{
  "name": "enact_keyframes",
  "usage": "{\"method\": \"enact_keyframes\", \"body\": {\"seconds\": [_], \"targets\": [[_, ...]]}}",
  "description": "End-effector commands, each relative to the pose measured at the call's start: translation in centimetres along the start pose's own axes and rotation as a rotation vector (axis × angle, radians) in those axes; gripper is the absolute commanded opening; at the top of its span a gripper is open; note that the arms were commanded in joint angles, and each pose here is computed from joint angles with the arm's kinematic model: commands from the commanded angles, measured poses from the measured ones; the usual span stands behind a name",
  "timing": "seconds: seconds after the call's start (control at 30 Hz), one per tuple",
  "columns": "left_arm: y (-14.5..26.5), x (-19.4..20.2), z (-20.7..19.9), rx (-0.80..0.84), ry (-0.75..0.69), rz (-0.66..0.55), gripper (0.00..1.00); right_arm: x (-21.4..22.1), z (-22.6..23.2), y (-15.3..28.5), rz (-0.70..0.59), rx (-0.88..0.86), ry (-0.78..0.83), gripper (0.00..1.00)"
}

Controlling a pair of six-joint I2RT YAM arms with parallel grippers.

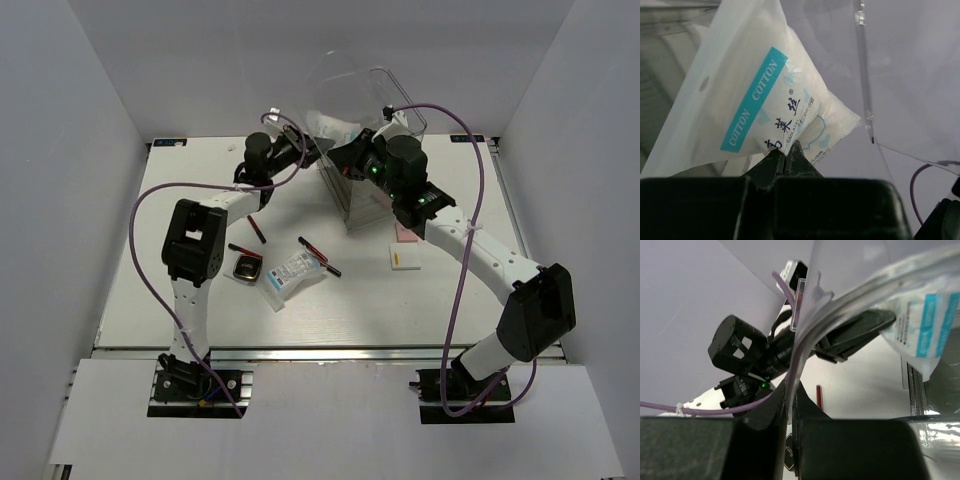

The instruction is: Organize the makeup

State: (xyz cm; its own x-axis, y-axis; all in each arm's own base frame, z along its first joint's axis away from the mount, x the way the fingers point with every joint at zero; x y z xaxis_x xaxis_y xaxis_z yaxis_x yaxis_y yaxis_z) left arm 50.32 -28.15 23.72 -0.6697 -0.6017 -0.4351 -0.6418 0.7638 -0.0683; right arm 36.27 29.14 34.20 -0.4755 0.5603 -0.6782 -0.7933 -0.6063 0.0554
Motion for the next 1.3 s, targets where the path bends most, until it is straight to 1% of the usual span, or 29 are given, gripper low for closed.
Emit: {"method": "enact_keyframes", "body": {"seconds": [0.0, 0.1, 0.13, 0.2, 0.23, 0.27, 0.33, 0.4, 0.47, 0.5, 0.57, 0.6, 0.63, 0.67, 0.7, 0.77, 0.8, 0.87, 0.9, 0.93, 0.97, 1.0, 1.03, 1.07, 1.1, 1.13, 1.2, 1.23, 1.27], "targets": [[-1.4, -0.1, -3.2, 0.13, -0.107, 0.047, 0.03, -7.3, 7.1, 2.6, -0.245, -0.218, 0.053, 0.0], [-2.7, 1.0, -3.1, 0.138, -0.09, 0.104, 0.08, -7.3, 7.2, 2.6, -0.247, -0.216, 0.056, 0.0], [-3.1, 1.6, -2.2, 0.128, -0.079, 0.122, 0.1, -7.3, 7.2, 2.5, -0.247, -0.216, 0.057, 0.0], [-3.6, 2.4, -1.7, 0.103, -0.062, 0.151, 0.23, -7.4, 7.0, 2.4, -0.251, -0.211, 0.06, 0.0], [-3.7, 2.7, -1.4, 0.091, -0.07, 0.16, 0.37, -7.4, 7.0, 2.4, -0.251, -0.213, 0.06, 0.0], [-3.8, 3.0, -1.0, 0.069, -0.063, 0.174, 0.42, -7.4, 7.0, 2.4, -0.252, -0.212, 0.06, 0.0], [-3.7, 3.3, -0.9, 0.057, -0.068, 0.183, 0.51, -7.4, 7.0, 2.4, -0.252, -0.211, 0.061, 0.0], [-3.5, 3.2, -1.4, 0.058, -0.077, 0.182, 0.53, -7.4, 6.9, 2.3, -0.253, -0.208, 0.061, 0.0], [-3.3, 3.2, -1.2, 0.022, -0.089, 0.185, 0.54, -7.4, 6.9, 2.3, -0.254, -0.207, 0.061, 0.0], [-3.0, 2.9, -2.1, 0.019, -0.106, 0.177, 0.55, -7.5, 6.9, 2.3, -0.255, -0.208, 0.062, 0.0], [-2.4, 2.9, -1.2, -0.075, -0.123, 0.175, 0.55, -7.5, 6.8, 2.3, -0.256, -0.206, 0.066, 0.0], [-1.8, 2.3, -2.5, -0.085, -0.143, 0.157, 0.55, -7.6, 6.8, 2.4, -0.26, -0.207, 0.067, 0.0], [-1.2, 2.5, -2.2, -0.137, -0.159, 0.164, 0.55, -7.5, 6.8, 2.3, -0.259, -0.206, 0.067, 0.0], [-0.4, 2.4, -1.1, -0.212, -0.16, 0.137, 0.54, -7.6, 6.8, 2.4, -0.259, -0.208, 0.069, 0.0], [0.5, 1.7, -2.8, -0.217, -0.182, 0.111, 0.52, -7.6, 6.8, 2.4, -0.259, -0.209, 0.068, 0.0], [2.6, 2.2, -1.4, -0.313, -0.171, 0.104, 0.5, -7.4, 6.6, 2.4, -0.256, -0.205, 0.066, 0.0], [3.7, 1.3, -2.8, -0.325, -0.191, 0.056, 0.45, -7.5, 6.7, 2.5, -0.258, -0.208, 0.065, 0.0], [5.6, 1.0, -2.6, -0.373, -0.188, 0.022, 0.36, -7.3, 6.4, 2.4, -0.254, -0.203, 0.063, 0.0], [6.9, 1.6, -1.6, -0.417, -0.186, 0.021, 0.3, -7.4, 6.3, 2.4, -0.255, -0.201, 0.065, 0.0], [8.2, 1.4, -2.7, -0.422, -0.224, 0.018, 0.29, -7.3, 6.3, 2.5, -0.254, -0.2, 0.065, 0.0], [9.0, 1.2, -2.8, -0.426, -0.249, 0.019, 0.28, -7.3, 6.2, 2.5, -0.254, -0.199, 0.068, 0.0], [10.1, 2.1, -2.1, -0.442, -0.261, 0.053, 0.28, -7.3, 6.0, 2.4, -0.253, -0.195, 0.07, 0.0], [11.1, 2.8, -2.5, -0.42, -0.333, 0.117, 0.28, -7.3, 5.9, 2.4, -0.254, -0.194, 0.071, 0.0], [12.1, 3.8, -1.8, -0.434, -0.363, 0.183, 0.28, -7.2, 5.8, 2.4, -0.253, -0.193, 0.071, 0.0], [13.0, 4.8, -1.1, -0.443, -0.393, 0.254, 0.31, -7.3, 5.8, 2.4, -0.254, -0.192, 0.071, 0.0], [14.7, 6.8, 0.0, -0.437, -0.456, 0.403, 0.42, -7.2, 5.7, 2.4, -0.252, -0.192, 0.071, 0.0], [16.5, 8.4, 1.6, -0.476, -0.491, 0.527, 0.51, -7.2, 5.5, 2.4, -0.252, -0.188, 0.071, 0.0], [18.1, 9.6, 2.7, -0.499, -0.524, 0.614, 0.55, -7.1, 5.6, 2.4, -0.249, -0.188, 0.069, 0.01], [18.7, 10.1, 3.2, -0.503, -0.542, 0.651, 0.63, -7.1, 5.5, 2.3, -0.25, -0.187, 0.069, 0.01]]}}
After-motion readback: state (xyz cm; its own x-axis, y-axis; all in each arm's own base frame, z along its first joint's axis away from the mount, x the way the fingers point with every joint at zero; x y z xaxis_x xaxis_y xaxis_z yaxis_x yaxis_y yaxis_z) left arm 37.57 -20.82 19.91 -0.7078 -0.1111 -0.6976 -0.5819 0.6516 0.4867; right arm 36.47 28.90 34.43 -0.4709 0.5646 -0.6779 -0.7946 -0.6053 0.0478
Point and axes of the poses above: each gripper's point midway between its finger pads, its own y axis back along the fingers, its own z axis along the line the jaws close on, x = y × z, the point moved 4 cm from there along y, back along the fingers, and after that the axes turned 10 degrees about -y, right-handed, at the moved point
